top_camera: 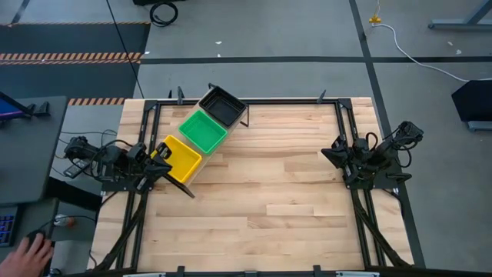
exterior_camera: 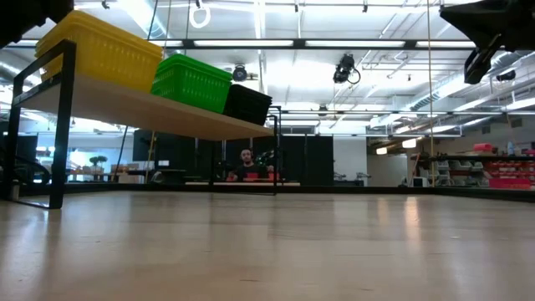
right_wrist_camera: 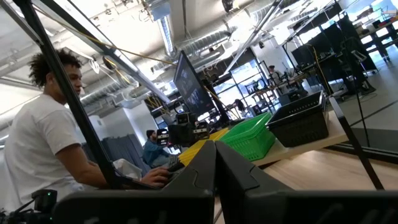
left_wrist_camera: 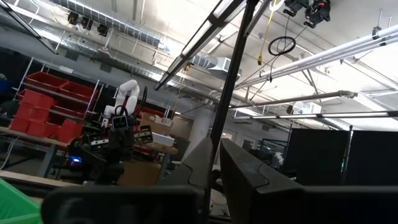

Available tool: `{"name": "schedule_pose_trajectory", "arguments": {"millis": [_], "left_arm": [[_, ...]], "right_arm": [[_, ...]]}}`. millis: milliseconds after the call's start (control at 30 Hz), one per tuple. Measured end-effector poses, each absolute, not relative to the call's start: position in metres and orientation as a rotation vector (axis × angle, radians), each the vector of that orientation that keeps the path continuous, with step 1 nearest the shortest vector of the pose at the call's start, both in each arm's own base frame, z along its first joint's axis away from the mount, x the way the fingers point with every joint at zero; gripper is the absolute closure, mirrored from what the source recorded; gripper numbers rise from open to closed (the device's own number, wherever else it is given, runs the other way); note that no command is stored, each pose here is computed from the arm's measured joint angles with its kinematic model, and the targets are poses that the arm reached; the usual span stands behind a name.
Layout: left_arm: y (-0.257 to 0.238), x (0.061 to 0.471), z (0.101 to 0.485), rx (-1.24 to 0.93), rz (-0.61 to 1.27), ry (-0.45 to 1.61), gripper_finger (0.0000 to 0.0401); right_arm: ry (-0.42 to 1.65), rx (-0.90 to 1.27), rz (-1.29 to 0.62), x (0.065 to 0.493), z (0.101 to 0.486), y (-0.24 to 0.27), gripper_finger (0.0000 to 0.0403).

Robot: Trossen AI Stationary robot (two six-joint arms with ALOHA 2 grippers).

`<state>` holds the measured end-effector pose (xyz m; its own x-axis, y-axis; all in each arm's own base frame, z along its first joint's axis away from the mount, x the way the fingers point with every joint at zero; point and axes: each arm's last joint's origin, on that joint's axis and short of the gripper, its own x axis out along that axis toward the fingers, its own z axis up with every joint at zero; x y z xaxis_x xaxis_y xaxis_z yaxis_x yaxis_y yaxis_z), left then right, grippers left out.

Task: Stack baskets on shelf by color
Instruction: Return to Home Position

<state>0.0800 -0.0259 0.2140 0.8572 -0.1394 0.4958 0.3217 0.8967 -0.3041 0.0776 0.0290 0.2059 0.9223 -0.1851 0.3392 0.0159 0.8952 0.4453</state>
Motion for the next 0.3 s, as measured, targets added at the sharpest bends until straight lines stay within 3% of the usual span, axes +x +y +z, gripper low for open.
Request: {"name": "schedule_pose_trajectory", "arguments": {"millis": [300], "left_arm": [[-0.0259, 0.0800, 0.2140, -0.391, -0.249, -0.484, 0.0359]], "right_arm": [[-0.386, 0.452, -0.107, 0.0776, 0.2059, 0.0290, 0.0391]]}}
